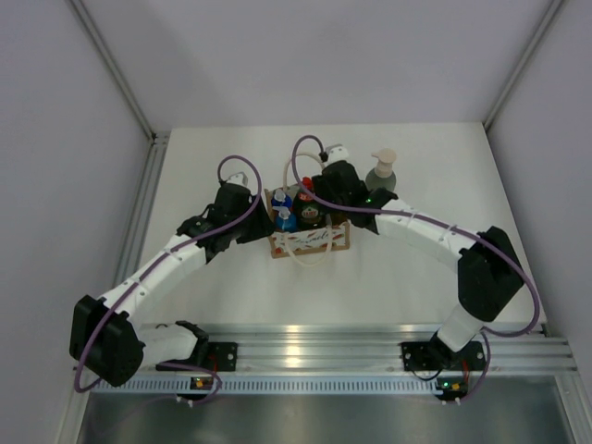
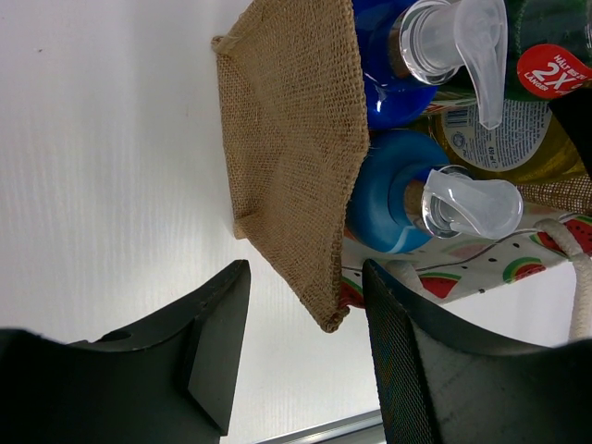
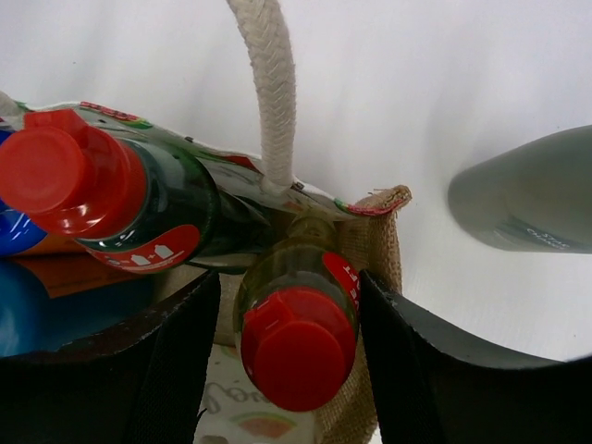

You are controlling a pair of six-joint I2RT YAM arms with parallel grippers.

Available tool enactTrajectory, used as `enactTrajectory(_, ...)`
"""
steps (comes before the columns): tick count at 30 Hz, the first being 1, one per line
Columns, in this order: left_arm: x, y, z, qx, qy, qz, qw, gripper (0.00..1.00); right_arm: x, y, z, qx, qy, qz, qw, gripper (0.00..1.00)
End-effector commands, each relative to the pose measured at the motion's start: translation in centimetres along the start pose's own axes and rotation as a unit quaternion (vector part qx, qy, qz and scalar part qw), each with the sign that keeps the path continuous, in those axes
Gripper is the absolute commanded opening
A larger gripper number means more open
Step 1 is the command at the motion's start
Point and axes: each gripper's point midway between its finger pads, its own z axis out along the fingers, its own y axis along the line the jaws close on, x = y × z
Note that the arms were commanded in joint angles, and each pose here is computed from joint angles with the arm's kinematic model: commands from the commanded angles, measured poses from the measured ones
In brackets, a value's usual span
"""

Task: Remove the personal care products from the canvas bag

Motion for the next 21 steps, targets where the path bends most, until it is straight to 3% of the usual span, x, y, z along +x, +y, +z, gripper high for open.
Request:
enactTrajectory(1, -0.4, -0.9, -0.1, 0.021, -0.011, 0.004, 1.0, 0.56, -0.3, -0.7, 0.7, 0.015, 0.009, 0.014, 1.0, 0.59)
enactTrajectory(21, -0.3, -1.0, -0.2, 0.025, -0.01, 0.007, 1.0, 0.56, 1.9, -1.4, 2.4, 0.05, 0.029, 0.026, 0.998, 0.62)
